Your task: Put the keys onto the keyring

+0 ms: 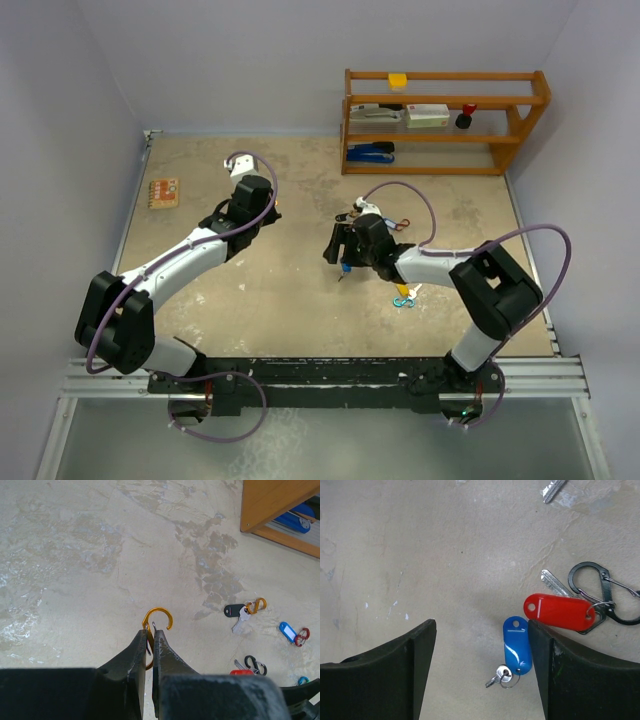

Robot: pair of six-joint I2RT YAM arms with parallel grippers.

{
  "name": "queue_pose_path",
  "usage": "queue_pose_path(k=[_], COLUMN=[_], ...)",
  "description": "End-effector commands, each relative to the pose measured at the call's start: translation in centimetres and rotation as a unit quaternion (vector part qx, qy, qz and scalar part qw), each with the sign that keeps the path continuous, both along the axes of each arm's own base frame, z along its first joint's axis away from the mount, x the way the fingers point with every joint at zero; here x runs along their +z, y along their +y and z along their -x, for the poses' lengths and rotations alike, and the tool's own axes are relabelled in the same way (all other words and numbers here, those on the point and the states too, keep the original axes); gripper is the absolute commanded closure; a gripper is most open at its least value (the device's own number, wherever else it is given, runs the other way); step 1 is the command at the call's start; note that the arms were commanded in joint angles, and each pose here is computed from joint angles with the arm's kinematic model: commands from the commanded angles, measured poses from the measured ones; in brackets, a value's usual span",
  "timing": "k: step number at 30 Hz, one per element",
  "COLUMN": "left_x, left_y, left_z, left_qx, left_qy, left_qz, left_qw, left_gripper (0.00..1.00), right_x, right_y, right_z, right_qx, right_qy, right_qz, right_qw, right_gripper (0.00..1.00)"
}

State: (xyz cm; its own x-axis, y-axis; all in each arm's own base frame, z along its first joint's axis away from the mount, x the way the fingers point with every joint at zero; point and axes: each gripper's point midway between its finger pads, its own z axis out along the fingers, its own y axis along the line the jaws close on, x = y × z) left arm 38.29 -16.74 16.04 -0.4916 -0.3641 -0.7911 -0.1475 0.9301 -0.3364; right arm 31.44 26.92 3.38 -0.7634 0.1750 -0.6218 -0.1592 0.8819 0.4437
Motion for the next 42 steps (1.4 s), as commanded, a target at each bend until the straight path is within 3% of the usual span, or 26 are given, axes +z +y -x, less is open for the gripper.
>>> queue_pose_path(k=[1,11,22,26,42], left_x=[1.2,1.5,2.1,2.1,1.0], left_y=[0.1,0.3,0.6,0.4,-0.5], left_z=[-0.5,-0.4,-0.2,-0.2,-0.4], left_qx=[0.003,0.004,0.008,0.006,-0.01], left_qy=[-0.022,-0.024,-0.03,-0.031,-0.024], left_qz=[0.008,0.004,0.006,0.01,0.019], left_qw=[1.0,1.0,0.999,0.999,0.999], left_gripper=[1.0,1.0,1.0,1.0,1.0], right_x=[-2.0,-1.1,4.8,5.1,2.4], right_y=[0.2,1.2,-2.1,-3.6,-4.0], right_z=[1.4,1.1,0.0,1.2,5.2], right_qx=[0.022,0.024,-0.035,-0.049,-0.056], right_qy=[0.039,0.019,-0.059,-0.037,0.047], right_qz=[0.018,0.017,0.039,0.061,0.022], right_qw=[0.999,0.999,0.997,0.996,0.997], right_gripper=[0.24,0.24,0.25,0.26,0.37])
